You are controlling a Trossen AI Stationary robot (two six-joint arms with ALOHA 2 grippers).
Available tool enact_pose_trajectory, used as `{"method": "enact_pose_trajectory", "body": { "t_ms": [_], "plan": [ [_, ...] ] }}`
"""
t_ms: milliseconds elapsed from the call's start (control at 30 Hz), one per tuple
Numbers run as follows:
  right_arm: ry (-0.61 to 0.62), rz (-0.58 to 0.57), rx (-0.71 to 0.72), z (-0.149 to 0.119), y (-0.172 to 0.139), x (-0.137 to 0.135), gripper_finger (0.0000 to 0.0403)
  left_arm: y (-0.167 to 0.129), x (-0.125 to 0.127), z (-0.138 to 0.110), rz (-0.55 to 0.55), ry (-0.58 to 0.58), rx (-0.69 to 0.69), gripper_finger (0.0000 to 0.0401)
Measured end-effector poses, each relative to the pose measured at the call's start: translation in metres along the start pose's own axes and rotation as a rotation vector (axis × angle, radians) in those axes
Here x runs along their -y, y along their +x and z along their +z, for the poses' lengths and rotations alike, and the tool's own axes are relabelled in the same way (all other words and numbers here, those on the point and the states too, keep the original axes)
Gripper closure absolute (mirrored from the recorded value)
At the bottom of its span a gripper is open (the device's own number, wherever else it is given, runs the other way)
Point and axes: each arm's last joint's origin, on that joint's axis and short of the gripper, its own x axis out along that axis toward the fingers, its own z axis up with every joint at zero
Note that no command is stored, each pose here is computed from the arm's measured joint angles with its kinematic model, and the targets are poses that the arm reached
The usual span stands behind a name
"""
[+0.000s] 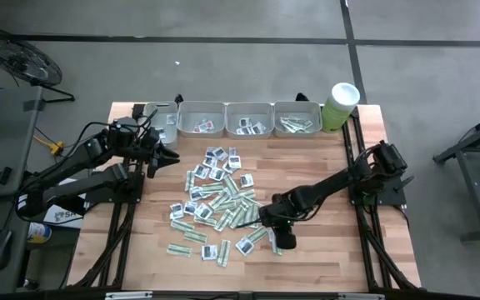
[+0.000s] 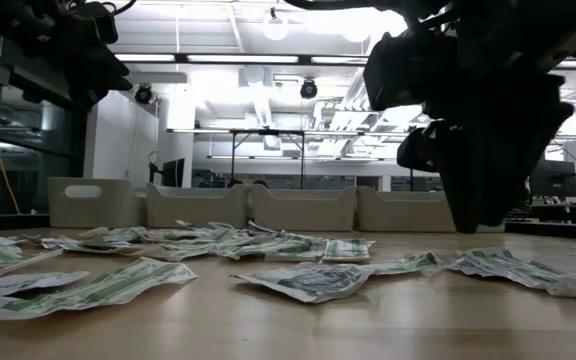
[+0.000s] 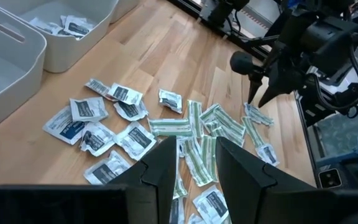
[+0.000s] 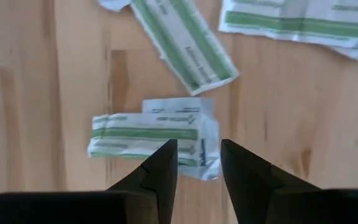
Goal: Pick & Place First Aid Supplies
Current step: Put the green bandage into the right gray bin
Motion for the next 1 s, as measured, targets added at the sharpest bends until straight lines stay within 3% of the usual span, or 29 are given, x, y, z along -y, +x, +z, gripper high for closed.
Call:
{"method": "enact_pose_trajectory", "body": {
  "t_ms": [533, 1000],
  "plan": [
    [-0.069, -0.037, -0.002, -0.006, 0.006, -0.013, 0.0286, 0.0, 0.0, 0.0, 0.0, 0.001, 0.002, 0.0289],
    [-0.033, -0.067, -0.021, -0.007, 0.02, -0.012, 0.0286, 0.0, 0.0, 0.0, 0.005, 0.001, 0.002, 0.0289]
  ]
}}
